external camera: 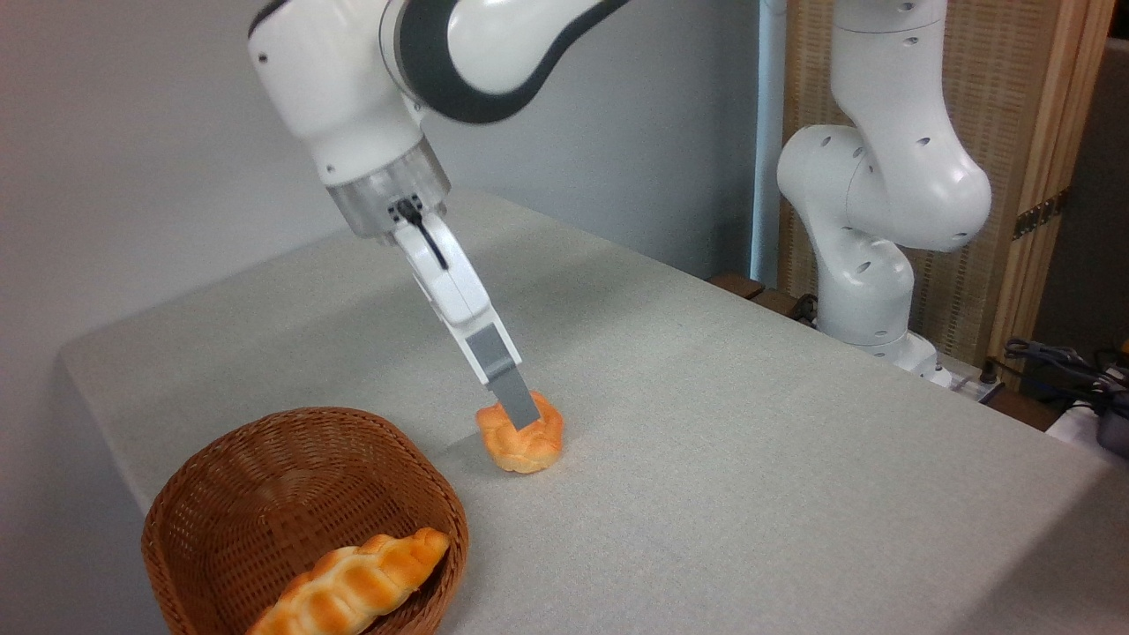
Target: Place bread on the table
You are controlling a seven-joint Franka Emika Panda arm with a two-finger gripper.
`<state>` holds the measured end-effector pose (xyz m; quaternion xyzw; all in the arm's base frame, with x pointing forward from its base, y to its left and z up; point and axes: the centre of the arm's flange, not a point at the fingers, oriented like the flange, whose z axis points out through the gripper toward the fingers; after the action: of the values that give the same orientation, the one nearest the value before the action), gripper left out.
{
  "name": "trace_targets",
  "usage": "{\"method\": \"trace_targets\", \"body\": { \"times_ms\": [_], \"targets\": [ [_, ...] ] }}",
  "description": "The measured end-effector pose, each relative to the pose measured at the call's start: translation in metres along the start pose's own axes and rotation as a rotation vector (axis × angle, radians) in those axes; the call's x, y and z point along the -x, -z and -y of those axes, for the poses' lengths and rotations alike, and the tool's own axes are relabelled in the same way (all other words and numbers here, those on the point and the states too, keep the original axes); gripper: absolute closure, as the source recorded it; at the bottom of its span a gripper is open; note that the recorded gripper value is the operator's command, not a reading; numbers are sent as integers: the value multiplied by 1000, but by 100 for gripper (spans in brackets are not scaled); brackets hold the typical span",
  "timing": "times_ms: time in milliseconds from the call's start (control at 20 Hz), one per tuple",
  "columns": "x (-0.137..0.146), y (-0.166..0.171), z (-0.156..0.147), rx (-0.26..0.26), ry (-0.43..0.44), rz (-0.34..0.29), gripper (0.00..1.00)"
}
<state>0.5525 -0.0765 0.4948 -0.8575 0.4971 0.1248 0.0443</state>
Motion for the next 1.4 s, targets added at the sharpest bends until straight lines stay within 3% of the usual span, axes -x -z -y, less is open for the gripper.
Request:
{"method": "trace_targets", "body": {
  "times_ms": [150, 250, 350, 650, 950, 1400],
  "targets": [
    [32, 42, 16, -36, 77, -97, 0],
    [48, 65, 21, -12, 154, -199, 0],
    [56, 75, 21, 5, 247, -245, 0],
    [70, 96, 25, -9, 324, -288, 0],
    [82, 114, 23, -7, 336, -304, 0],
    [86, 115, 26, -4, 344, -309, 0]
  ]
}}
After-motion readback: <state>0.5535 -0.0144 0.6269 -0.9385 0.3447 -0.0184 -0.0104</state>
